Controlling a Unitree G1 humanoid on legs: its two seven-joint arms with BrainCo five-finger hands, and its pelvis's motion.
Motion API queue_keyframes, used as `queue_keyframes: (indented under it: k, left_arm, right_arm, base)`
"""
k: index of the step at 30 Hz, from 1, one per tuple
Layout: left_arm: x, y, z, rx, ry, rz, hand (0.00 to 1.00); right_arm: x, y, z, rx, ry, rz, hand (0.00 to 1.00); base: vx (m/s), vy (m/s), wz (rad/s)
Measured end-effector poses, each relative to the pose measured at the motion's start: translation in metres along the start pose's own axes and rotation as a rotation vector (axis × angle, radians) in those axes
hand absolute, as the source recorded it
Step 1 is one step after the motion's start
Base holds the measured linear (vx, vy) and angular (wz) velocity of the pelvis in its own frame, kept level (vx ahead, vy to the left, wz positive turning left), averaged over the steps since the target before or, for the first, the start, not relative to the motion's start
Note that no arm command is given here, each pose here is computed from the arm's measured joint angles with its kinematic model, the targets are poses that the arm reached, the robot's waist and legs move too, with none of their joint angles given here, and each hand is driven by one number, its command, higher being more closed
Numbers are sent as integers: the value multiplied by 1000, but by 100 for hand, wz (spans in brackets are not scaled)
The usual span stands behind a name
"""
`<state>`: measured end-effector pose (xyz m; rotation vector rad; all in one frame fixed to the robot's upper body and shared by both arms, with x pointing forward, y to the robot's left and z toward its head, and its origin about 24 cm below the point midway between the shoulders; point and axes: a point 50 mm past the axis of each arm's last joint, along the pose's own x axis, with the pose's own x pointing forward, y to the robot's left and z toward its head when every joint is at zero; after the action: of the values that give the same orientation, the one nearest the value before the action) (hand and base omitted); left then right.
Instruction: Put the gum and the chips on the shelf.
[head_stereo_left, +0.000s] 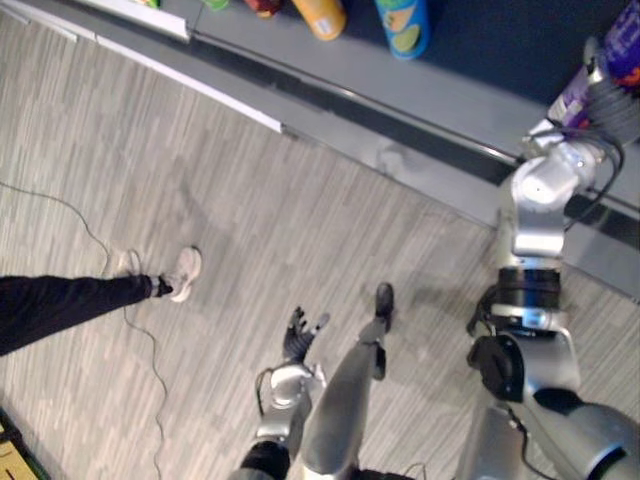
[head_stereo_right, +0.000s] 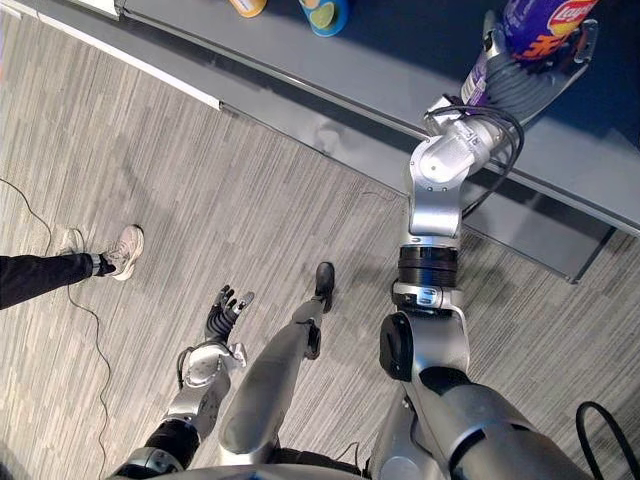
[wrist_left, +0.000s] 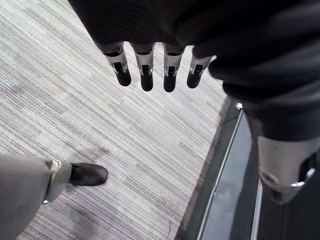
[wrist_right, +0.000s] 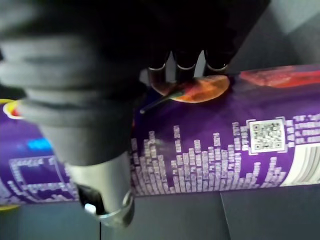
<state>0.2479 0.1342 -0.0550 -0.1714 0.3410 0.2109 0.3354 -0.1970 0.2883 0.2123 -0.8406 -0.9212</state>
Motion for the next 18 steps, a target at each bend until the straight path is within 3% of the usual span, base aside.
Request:
queue_keyframes:
  k: [18]
  left_arm:
    - [1,-5,18,-79,-71,15,0]
  right_arm:
    - [-24,13,4,27,3,97,100]
  base:
    - [5,-20,5]
